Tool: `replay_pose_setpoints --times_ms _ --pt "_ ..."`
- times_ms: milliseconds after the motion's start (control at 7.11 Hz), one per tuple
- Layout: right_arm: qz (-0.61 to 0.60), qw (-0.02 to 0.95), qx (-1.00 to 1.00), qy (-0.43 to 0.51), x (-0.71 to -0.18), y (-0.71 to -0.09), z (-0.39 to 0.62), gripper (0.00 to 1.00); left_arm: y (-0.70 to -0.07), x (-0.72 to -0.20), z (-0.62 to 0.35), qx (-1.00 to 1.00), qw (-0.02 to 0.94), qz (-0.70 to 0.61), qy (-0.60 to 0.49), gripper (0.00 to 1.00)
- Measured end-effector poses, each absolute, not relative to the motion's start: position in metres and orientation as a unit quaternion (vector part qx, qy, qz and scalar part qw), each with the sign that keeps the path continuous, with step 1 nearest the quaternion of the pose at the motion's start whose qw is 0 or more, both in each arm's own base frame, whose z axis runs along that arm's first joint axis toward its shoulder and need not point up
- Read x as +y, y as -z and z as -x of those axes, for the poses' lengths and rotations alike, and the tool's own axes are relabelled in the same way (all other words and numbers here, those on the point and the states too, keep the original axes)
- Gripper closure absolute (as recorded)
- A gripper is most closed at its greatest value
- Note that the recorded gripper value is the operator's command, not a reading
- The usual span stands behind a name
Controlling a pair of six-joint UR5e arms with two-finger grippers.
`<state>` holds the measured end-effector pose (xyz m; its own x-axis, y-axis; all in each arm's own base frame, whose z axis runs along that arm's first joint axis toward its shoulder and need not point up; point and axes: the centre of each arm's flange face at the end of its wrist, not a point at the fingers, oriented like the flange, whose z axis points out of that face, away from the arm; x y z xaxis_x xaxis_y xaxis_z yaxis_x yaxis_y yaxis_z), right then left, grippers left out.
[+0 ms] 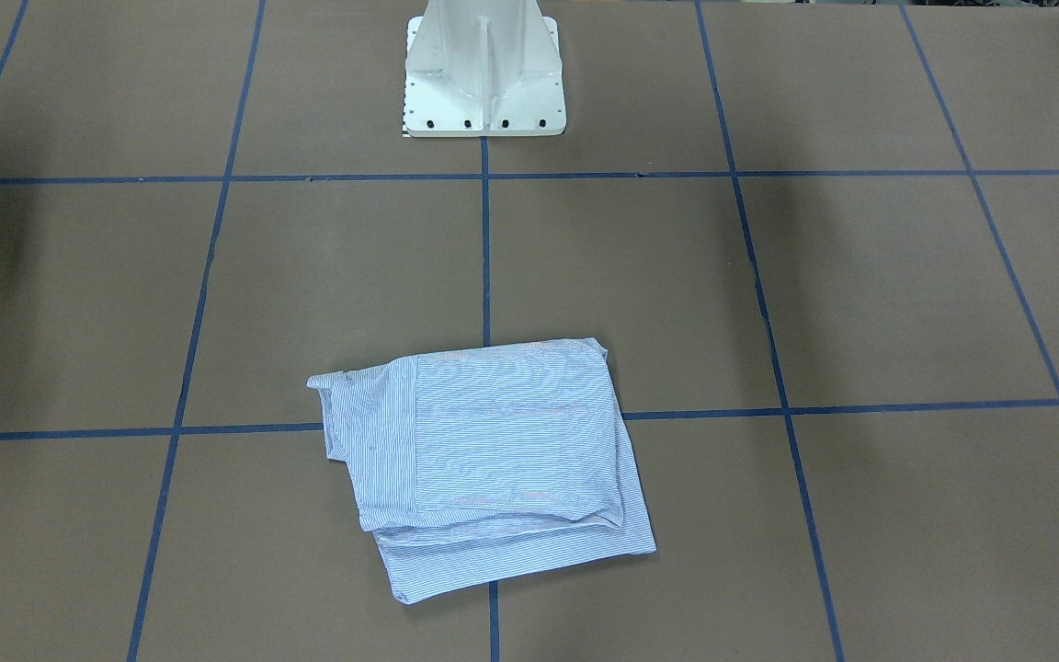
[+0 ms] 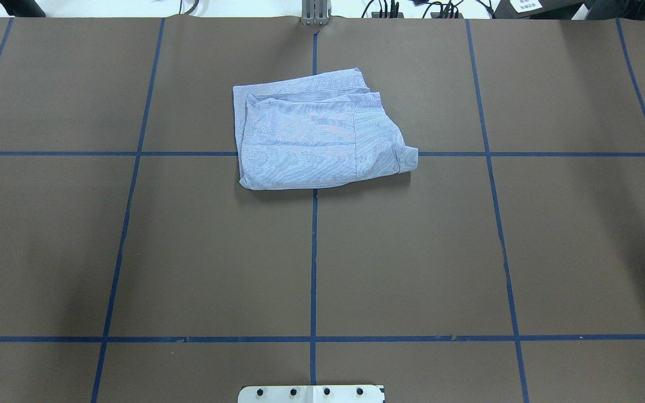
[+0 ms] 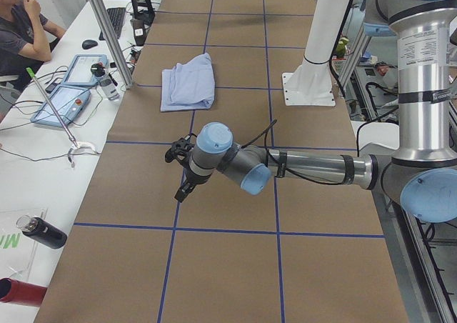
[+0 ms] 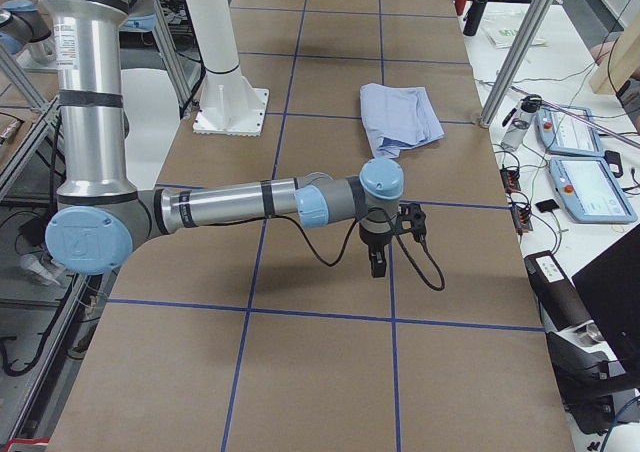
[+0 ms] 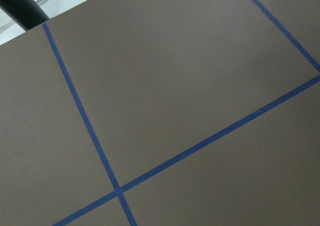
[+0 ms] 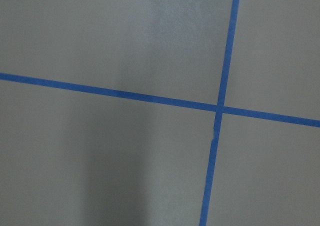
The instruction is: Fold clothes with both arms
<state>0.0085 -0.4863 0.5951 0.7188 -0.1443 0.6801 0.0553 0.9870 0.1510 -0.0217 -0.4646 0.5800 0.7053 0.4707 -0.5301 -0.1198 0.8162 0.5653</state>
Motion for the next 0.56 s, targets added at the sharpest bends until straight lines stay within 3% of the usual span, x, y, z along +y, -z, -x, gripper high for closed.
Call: replay_pose_setpoints --times_ms 562 --pt "-0.060 0.924 -0.374 0.057 -0.462 -0.600 -0.020 0.00 -0.599 -0.432 0.035 0.342 0.893 -0.237 -0.174 0.01"
